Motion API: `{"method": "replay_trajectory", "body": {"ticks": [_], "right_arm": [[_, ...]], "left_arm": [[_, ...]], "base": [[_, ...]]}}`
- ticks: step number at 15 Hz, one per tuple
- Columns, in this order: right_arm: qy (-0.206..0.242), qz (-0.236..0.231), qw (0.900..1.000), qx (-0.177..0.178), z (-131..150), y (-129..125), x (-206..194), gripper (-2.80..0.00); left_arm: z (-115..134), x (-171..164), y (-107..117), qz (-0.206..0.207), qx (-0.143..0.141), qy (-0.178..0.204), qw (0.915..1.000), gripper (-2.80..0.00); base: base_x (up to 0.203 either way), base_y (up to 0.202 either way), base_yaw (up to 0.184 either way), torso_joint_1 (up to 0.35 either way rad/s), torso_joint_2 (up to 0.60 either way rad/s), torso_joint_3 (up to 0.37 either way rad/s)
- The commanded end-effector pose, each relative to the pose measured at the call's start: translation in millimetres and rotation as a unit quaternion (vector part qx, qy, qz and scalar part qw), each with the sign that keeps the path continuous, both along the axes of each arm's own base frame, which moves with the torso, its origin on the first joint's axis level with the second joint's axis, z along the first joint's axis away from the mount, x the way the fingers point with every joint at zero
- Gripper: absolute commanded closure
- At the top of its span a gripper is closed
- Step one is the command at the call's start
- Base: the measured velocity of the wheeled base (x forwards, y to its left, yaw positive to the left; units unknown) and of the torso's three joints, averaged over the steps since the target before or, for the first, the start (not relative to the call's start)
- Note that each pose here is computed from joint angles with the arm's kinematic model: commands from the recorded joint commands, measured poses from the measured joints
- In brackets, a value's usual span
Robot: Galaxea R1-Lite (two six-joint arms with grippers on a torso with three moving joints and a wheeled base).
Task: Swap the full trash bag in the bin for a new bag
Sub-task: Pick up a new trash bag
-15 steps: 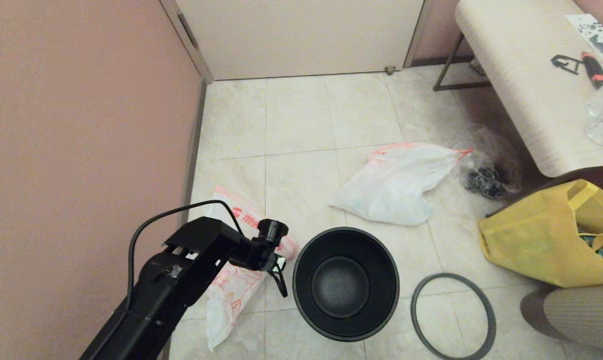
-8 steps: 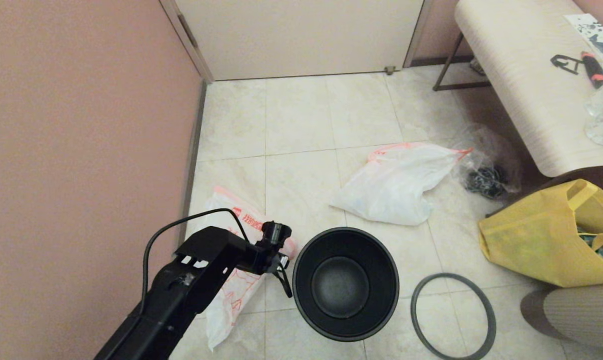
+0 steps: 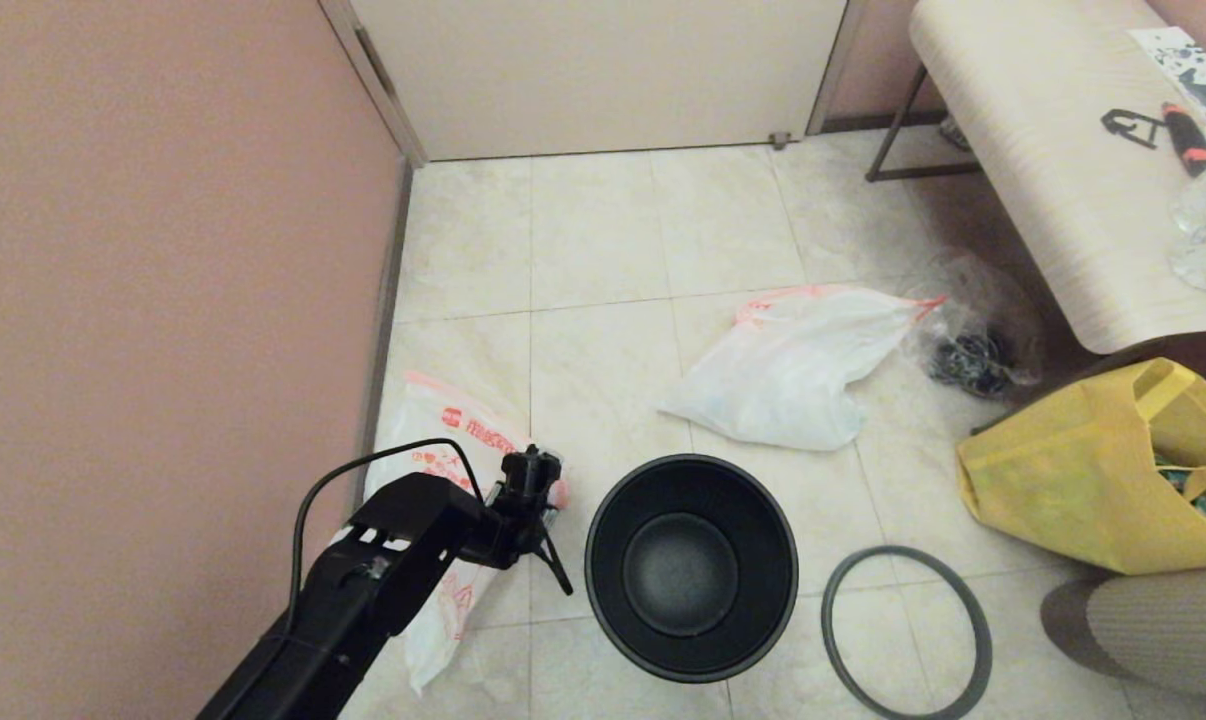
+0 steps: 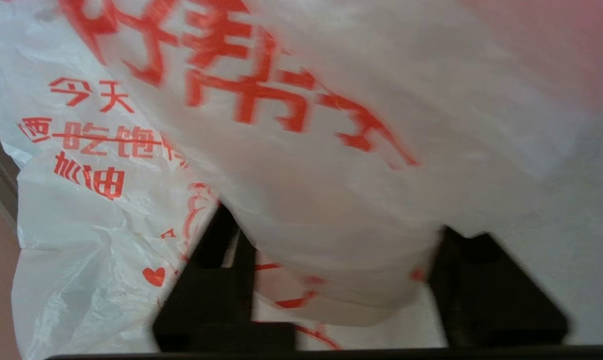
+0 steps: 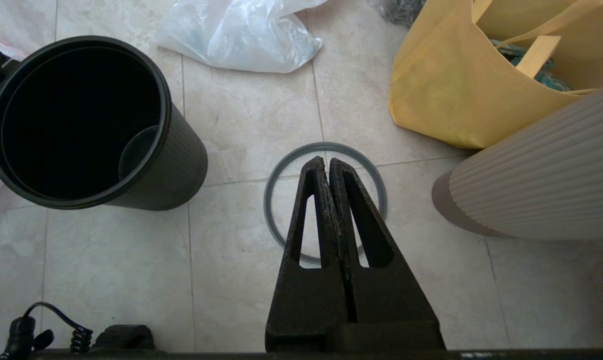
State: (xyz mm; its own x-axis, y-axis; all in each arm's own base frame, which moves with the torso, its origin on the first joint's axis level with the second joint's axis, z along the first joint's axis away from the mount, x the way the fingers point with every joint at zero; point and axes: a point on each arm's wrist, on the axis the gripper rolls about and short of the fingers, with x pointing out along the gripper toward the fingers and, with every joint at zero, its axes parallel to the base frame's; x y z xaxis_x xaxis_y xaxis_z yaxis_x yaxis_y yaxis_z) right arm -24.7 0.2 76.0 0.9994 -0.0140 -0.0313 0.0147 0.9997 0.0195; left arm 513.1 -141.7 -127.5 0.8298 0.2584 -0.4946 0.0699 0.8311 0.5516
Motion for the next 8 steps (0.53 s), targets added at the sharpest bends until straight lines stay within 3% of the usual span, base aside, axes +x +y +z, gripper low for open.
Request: {"method": "replay_trajectory", "body": {"ticks": [1, 5, 6, 8], "right_arm": [[0.000, 0.000, 1.000, 0.000, 0, 0, 0, 0.00], [0.000, 0.000, 1.000, 0.000, 0, 0, 0, 0.00], [0.000, 0.000, 1.000, 0.000, 0, 0, 0, 0.00], [0.000, 0.000, 1.000, 0.000, 0, 0, 0, 0.00]], "left_arm": [[-2, 0, 2, 0.009, 0.006, 0.000, 0.9999, 0.00], [20, -7, 4, 0.053, 0.023, -0.009, 0.9983, 0.00], [34, -15, 2, 0.059, 0.021, -0.008, 0.9980, 0.00], [85, -32, -5, 0.063, -0.001, -0.024, 0.9977, 0.00]], "base": [[0.000, 0.000, 0.000, 0.000, 0.00, 0.000], [0.000, 0.000, 0.000, 0.000, 0.00, 0.000], [0.000, 0.000, 0.000, 0.000, 0.00, 0.000], [0.000, 0.000, 0.000, 0.000, 0.00, 0.000]]}}
